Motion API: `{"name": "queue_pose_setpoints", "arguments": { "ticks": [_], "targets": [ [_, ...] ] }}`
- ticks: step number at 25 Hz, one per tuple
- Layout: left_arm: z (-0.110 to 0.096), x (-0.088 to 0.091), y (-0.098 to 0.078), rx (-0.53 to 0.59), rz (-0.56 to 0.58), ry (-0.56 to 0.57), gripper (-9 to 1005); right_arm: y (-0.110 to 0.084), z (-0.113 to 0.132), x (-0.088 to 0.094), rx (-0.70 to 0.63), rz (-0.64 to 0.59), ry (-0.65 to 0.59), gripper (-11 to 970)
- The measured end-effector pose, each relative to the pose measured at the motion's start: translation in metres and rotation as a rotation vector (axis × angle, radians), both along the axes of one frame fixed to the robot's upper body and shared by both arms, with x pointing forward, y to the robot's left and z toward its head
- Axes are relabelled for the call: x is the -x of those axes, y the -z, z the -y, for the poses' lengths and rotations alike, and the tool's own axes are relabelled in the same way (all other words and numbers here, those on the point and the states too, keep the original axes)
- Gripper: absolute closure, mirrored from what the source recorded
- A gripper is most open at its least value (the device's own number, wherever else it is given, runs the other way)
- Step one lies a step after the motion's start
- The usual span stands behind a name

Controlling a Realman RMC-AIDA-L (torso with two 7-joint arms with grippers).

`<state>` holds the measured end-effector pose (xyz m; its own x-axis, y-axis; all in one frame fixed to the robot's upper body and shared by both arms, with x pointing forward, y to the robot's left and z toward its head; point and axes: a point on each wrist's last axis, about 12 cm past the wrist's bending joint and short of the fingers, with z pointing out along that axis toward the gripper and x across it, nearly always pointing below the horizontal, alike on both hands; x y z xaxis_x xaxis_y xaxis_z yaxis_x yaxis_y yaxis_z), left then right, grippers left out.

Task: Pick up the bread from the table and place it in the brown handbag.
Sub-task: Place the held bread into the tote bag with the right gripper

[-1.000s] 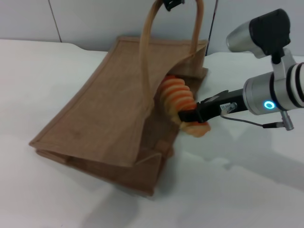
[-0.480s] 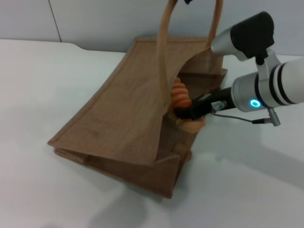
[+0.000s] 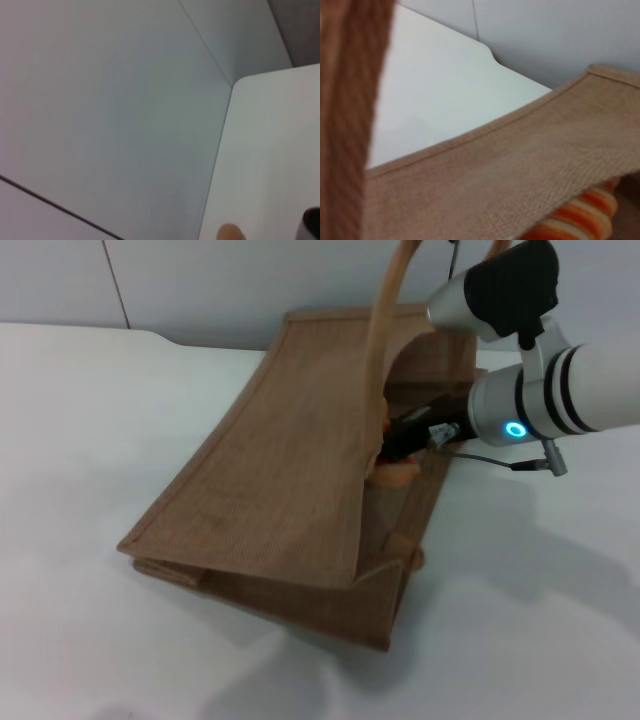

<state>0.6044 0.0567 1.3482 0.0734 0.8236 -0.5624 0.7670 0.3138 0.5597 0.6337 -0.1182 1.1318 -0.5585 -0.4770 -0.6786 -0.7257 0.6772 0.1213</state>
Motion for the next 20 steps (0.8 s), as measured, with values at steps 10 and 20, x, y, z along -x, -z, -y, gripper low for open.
{"name": "queue_pose_setpoints", "arguments": {
  "ticks": [10, 20],
  "targets": [
    [0.005, 0.003, -0.001, 0.01, 0.005, 0.018, 778, 0.003, -0.01, -0.003, -0.044, 0.004, -0.039, 572],
    [0.008, 0.004, -0.004, 0.014, 0.013, 0.023, 767, 0.003, -0.029, 0.0, -0.071, 0.021, -0.064, 593]
  ]
}}
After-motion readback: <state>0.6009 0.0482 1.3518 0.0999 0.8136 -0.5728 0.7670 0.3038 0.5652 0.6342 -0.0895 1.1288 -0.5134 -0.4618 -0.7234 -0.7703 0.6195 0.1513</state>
